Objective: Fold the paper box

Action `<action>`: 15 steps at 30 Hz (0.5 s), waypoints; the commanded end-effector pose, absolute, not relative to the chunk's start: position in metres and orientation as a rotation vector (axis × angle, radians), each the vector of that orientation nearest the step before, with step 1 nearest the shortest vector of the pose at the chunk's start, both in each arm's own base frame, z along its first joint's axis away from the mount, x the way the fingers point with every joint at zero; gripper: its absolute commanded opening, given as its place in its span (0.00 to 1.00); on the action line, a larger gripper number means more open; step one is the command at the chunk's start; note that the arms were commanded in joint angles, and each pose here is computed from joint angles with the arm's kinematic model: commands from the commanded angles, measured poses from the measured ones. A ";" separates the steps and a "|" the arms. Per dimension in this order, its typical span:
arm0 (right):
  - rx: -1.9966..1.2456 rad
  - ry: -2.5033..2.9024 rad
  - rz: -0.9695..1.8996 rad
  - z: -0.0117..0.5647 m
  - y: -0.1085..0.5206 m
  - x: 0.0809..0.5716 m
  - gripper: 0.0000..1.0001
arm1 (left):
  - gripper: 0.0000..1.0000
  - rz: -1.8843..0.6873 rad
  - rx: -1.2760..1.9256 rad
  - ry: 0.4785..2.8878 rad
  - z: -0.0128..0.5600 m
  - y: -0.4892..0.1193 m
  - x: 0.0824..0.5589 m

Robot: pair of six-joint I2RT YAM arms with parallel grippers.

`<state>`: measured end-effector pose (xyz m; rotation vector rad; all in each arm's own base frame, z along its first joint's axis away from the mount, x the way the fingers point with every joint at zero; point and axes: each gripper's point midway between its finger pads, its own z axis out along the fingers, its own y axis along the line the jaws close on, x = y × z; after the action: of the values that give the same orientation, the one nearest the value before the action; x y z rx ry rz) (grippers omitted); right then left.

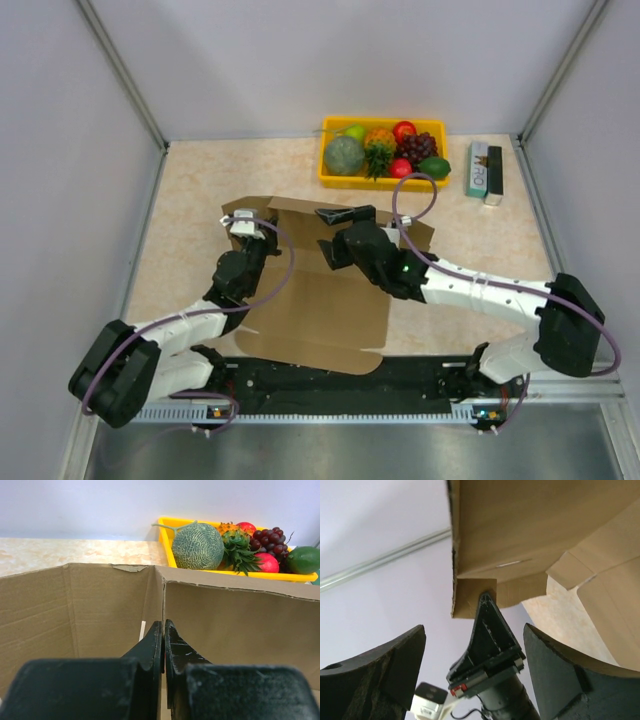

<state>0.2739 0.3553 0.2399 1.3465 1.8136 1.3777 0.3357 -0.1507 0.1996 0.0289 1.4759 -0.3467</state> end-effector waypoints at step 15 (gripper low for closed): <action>1.491 1.639 1.216 0.246 0.350 0.327 0.40 | 0.00 -0.381 -0.088 1.356 0.220 -0.149 0.327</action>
<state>0.3129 0.3602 0.2328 1.3972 1.7458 1.2043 0.3290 -0.1503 0.1990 -0.0300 1.4422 -0.3419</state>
